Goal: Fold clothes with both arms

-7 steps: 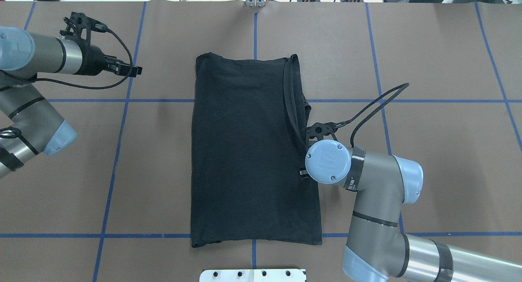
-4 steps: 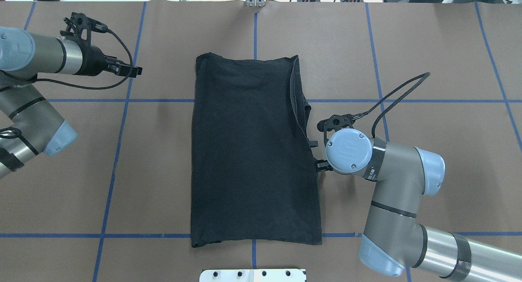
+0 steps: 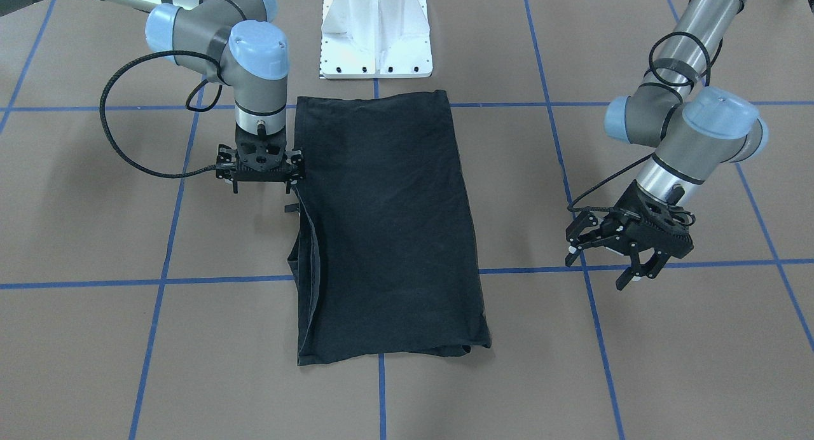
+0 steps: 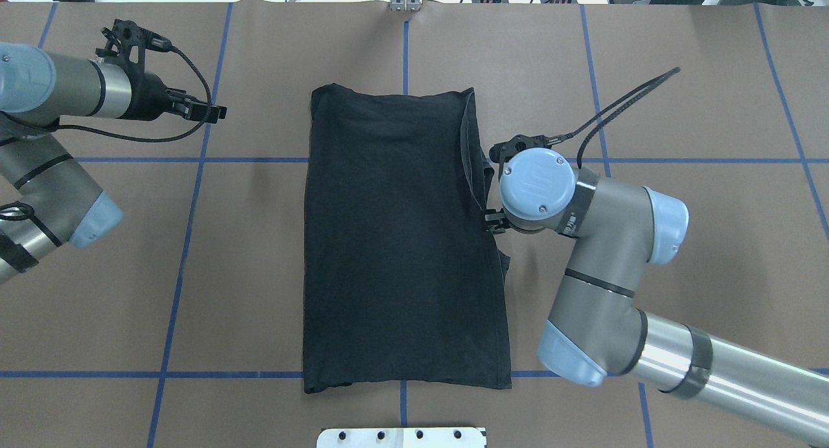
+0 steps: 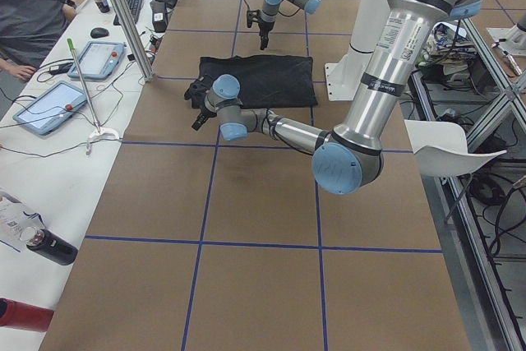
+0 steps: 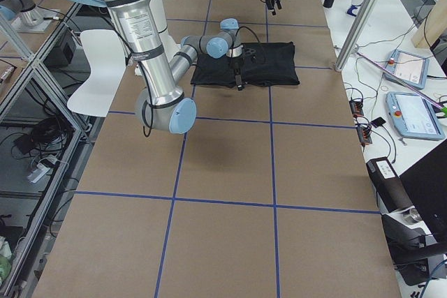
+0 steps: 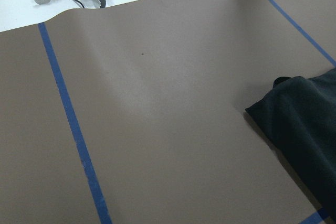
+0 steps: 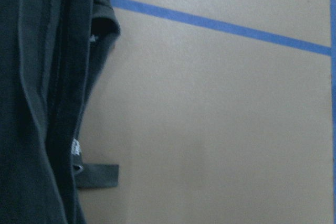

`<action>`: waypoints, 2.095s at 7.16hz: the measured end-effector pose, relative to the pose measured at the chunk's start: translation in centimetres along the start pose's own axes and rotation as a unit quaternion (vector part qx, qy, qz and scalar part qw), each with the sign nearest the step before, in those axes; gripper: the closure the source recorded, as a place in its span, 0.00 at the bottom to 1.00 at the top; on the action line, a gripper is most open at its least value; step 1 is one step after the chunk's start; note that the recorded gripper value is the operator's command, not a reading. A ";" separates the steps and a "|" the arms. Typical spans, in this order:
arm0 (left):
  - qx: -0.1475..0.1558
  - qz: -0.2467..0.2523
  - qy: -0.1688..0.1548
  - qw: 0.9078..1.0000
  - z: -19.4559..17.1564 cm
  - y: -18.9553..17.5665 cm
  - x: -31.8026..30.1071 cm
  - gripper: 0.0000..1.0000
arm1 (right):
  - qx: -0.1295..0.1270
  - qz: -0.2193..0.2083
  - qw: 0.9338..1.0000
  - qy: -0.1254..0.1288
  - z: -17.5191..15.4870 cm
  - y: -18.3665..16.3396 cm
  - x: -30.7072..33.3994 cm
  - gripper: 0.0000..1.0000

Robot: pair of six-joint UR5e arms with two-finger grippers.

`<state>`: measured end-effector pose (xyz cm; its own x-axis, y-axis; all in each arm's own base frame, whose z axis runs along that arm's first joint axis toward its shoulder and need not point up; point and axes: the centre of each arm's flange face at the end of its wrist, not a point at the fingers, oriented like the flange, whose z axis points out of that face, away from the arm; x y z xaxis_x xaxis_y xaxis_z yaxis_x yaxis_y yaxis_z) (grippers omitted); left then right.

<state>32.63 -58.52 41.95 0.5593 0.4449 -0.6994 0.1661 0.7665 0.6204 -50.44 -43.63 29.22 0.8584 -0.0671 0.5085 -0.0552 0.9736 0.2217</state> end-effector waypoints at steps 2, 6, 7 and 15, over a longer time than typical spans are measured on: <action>-0.001 0.000 0.002 1.000 0.1 0.1 0.2 0.00 | 0.005 0.024 1.000 0.009 0.3 -5.3 -3.4 0.00; -0.003 0.001 0.002 1.000 0.3 0.3 0.4 0.00 | 0.010 0.041 0.999 0.019 4.5 -10.4 -5.9 0.00; -0.004 0.001 0.003 1.000 0.4 0.4 0.4 0.00 | 0.005 0.040 0.999 0.028 5.6 -10.4 -5.5 0.00; -0.008 0.001 0.003 1.000 0.8 0.8 0.5 0.00 | -0.018 0.017 0.998 0.057 7.5 -13.7 4.7 0.00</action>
<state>33.70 -58.08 42.39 0.5550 0.4494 -0.7000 0.1525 0.7723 0.6167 -49.45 -58.87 34.79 0.9089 -0.0112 0.4169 -0.0682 0.9822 0.1751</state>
